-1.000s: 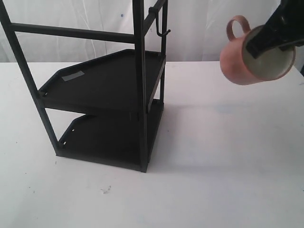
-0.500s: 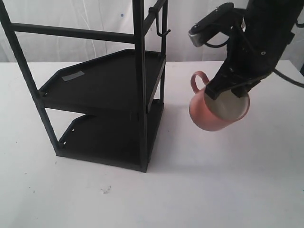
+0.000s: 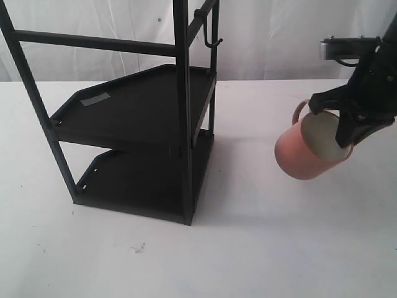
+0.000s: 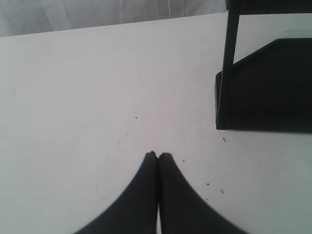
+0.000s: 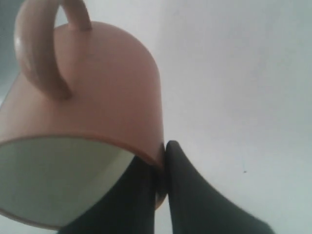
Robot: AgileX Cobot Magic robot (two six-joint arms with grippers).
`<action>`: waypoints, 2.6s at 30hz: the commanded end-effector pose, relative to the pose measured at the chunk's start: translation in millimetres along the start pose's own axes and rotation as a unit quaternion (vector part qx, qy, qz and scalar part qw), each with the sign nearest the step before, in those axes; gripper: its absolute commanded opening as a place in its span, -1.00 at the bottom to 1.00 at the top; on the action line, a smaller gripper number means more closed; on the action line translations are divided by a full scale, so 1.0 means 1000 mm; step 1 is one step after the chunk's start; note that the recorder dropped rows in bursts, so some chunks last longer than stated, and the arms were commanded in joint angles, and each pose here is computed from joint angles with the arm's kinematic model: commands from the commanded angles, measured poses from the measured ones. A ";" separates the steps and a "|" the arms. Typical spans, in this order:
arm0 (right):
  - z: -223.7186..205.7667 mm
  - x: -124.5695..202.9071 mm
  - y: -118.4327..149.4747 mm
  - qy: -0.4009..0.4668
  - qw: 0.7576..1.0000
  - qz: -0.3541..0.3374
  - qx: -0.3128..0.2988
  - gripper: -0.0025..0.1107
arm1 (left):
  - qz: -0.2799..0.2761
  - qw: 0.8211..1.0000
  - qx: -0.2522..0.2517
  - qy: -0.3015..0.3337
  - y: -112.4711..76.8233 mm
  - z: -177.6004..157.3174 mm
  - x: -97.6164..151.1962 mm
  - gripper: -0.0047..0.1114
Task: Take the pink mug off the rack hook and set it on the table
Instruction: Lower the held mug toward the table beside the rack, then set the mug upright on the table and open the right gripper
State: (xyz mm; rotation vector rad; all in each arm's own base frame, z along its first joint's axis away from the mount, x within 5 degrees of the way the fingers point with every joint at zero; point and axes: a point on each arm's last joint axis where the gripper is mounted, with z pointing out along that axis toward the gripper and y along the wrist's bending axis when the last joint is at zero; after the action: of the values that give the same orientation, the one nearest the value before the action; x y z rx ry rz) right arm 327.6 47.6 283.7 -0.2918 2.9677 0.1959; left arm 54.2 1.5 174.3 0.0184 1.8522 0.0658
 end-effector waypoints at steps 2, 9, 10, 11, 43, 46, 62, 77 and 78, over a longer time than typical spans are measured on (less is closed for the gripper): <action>0.010 0.008 0.000 0.017 1.000 -0.001 -0.024 -0.96 | -0.001 1.000 0.003 0.002 0.000 0.000 0.001 -0.92; 0.000 -0.001 0.033 -0.003 0.998 -0.059 -0.007 -0.96 | -0.001 1.000 0.003 0.002 0.000 0.000 0.001 -0.92; -0.003 -0.003 0.042 -0.008 0.997 -0.073 -0.008 -0.96 | -0.001 1.000 0.003 0.002 0.000 0.000 0.001 -0.92; -0.005 -0.004 0.048 -0.012 0.996 -0.084 -0.007 -0.96 | -0.001 1.000 0.003 0.002 0.000 0.000 0.001 -0.92; 0.043 -0.003 0.075 0.008 0.990 -0.132 -0.047 -0.96 | -0.001 1.000 0.003 0.002 0.000 0.000 0.001 -0.92; 0.046 -0.003 0.074 -0.003 0.990 -0.133 -0.040 -0.96 | -0.001 1.000 0.003 0.002 0.000 0.000 0.001 -0.92; 0.065 -0.003 0.072 -0.051 0.991 -0.118 -0.040 -0.96 | -0.001 1.000 0.003 0.002 0.000 0.000 0.001 -0.92; 0.096 -0.004 0.072 -0.011 0.993 -0.110 -0.052 -0.96 | -0.001 1.000 0.003 0.002 0.000 0.000 0.001 -0.92; 0.099 -0.004 0.071 -0.004 0.993 -0.109 -0.052 -0.96 | -0.001 1.000 0.003 0.002 0.000 0.000 0.001 -0.92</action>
State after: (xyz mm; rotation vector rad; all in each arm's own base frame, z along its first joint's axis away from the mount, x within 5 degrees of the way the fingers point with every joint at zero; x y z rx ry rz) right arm 330.4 131.2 200.6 -0.6151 2.8825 0.3166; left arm 54.2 1.5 174.3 0.0184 1.8522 0.0658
